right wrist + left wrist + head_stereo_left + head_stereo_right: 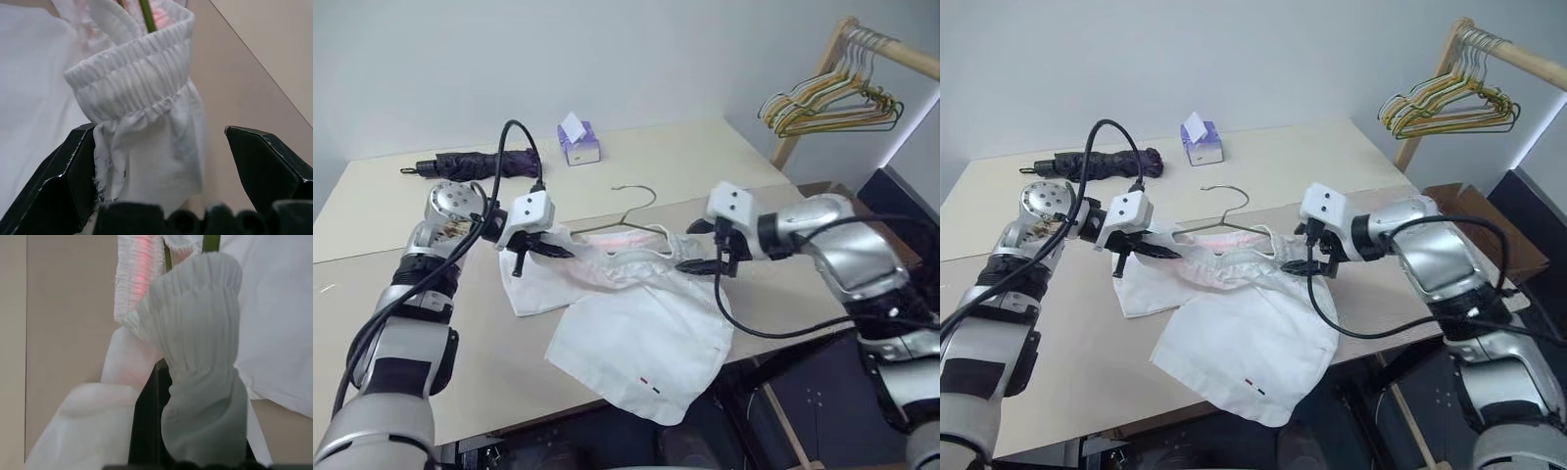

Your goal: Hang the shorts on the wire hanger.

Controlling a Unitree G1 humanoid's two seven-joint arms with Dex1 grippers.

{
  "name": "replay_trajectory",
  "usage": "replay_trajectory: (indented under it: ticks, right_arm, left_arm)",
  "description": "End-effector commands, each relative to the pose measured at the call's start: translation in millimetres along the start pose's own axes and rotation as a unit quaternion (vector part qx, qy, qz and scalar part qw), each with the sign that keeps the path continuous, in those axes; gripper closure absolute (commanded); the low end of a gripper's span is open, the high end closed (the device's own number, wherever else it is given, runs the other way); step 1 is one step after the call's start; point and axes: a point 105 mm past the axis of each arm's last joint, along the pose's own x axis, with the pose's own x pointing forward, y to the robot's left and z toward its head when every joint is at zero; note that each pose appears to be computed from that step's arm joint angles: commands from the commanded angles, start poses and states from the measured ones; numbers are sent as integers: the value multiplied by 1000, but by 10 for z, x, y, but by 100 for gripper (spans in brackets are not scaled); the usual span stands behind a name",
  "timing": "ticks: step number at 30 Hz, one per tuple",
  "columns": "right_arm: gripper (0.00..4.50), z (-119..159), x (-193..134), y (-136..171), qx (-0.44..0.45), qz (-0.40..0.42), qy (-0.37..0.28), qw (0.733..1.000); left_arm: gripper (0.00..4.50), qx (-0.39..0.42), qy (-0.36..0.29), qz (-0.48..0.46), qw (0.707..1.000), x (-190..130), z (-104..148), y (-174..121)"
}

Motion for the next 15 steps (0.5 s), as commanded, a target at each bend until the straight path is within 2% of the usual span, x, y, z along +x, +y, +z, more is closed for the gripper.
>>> replay_trajectory:
  ticks: [1, 2, 5, 15]
  right_arm:
    - [5, 82, 10, -81, -29, -5, 5, 1000]
    - [5, 83, 21, -84, -29, -2, 5, 1000]
    - [63, 89, 42, -71, -31, 15, 7, 999]
    - [396, 146, 113, 7, -57, 52, 4, 997]
  left_arm:
    - [450, 30, -13, 14, 999, -94, 151, 71]
    - [450, 31, -13, 13, 999, -97, 154, 70]
    - [450, 34, -12, 11, 999, -105, 158, 66]
    - [450, 48, -16, -4, 999, -60, 198, 41]
